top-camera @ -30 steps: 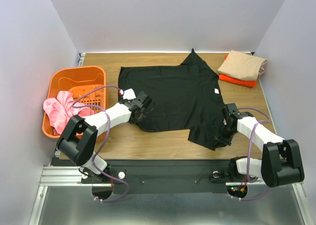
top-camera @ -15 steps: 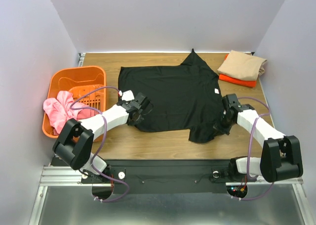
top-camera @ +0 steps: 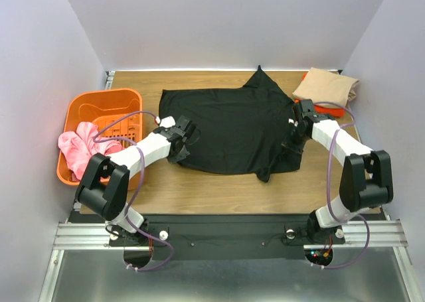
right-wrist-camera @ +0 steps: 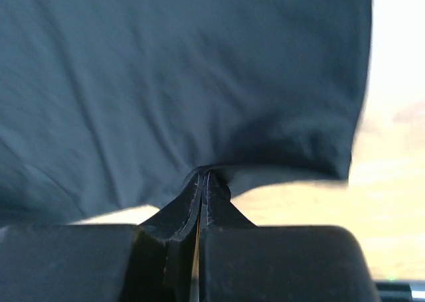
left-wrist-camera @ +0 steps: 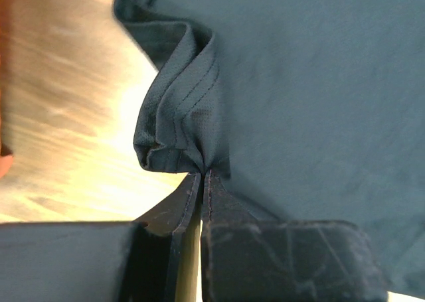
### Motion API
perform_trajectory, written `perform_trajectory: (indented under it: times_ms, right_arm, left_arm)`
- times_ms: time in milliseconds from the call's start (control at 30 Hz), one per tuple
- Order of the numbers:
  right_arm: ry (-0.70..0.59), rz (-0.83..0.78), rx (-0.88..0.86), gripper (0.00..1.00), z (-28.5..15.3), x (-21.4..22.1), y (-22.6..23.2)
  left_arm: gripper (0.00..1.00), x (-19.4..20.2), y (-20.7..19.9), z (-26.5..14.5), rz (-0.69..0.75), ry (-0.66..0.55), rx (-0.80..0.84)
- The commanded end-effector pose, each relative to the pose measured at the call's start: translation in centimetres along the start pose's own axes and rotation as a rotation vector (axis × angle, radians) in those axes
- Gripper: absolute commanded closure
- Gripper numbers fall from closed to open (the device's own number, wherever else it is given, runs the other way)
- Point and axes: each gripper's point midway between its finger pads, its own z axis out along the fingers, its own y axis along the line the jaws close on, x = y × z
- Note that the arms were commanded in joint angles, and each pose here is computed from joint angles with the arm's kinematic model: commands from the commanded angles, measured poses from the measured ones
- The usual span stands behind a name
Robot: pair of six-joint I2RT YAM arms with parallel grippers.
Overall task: Fold and stack the t-shirts
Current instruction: Fold the tshirt
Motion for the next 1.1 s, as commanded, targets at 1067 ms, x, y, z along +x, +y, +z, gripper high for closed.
perform_trajectory:
  times_ms: [1067]
  right_arm:
    - [-0.294,-0.169,-0.129,1.0,0.2,-19.3,12.7]
  left_arm:
    - [1.0,-9.2,-3.5,1.4,-0.033,-0.024,0.066]
